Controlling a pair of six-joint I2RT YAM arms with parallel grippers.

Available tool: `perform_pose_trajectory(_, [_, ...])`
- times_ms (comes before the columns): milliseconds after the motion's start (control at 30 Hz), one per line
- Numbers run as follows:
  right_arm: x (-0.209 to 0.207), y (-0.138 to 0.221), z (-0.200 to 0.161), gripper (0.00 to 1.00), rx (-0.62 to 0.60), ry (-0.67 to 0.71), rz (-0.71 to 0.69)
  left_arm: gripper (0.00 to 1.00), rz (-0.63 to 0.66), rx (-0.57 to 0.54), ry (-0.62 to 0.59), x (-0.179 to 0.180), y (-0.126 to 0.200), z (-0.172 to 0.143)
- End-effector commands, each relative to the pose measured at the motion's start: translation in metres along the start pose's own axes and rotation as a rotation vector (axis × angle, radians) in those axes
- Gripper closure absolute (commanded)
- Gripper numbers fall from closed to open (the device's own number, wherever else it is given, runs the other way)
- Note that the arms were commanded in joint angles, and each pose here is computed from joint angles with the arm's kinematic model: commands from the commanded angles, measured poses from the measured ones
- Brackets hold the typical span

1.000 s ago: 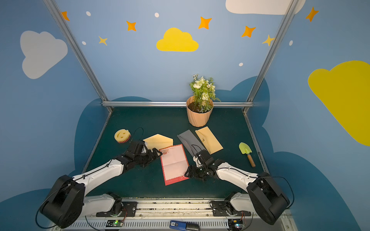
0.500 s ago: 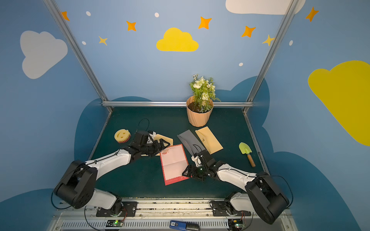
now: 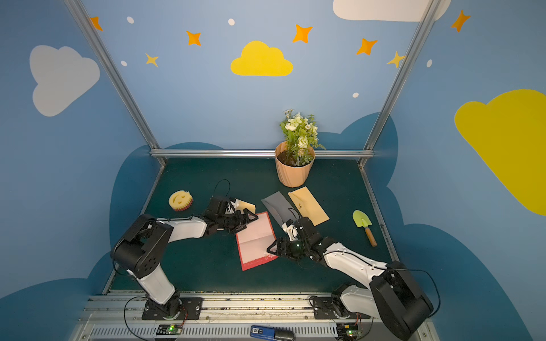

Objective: Fold the letter paper in half and place it into the envelope
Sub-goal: Fold the letter paper at the center of the board.

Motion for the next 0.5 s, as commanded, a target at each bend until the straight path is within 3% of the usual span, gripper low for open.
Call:
perform_pose_trajectory(0, [0.02, 0.008, 0.007, 0.23, -0.031, 0.027, 0.048, 0.06, -0.009, 0.013, 0.015, 0.005, -0.001, -0.001])
perform_pose_trajectory(267, [0.046, 0.009, 0.025, 0.22, -0.106, 0.082, 0.089, 0.05, -0.064, -0.011, 0.022, 0.003, 0.007, 0.016])
perform_pose_trajectory(467, [0.064, 0.004, 0.042, 0.22, -0.146, 0.126, 0.098, 0.04, -0.193, -0.095, 0.001, -0.031, 0.026, 0.052])
Point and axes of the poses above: each gripper's point midway between its finger pads, its own y axis back along the fingers, its own x axis along the line the jaws close on, z = x × y, the point moved 10 cm from there along y, back along the fingers, and after that the axes turned 14 degrees about -y, right-handed, at the moved point
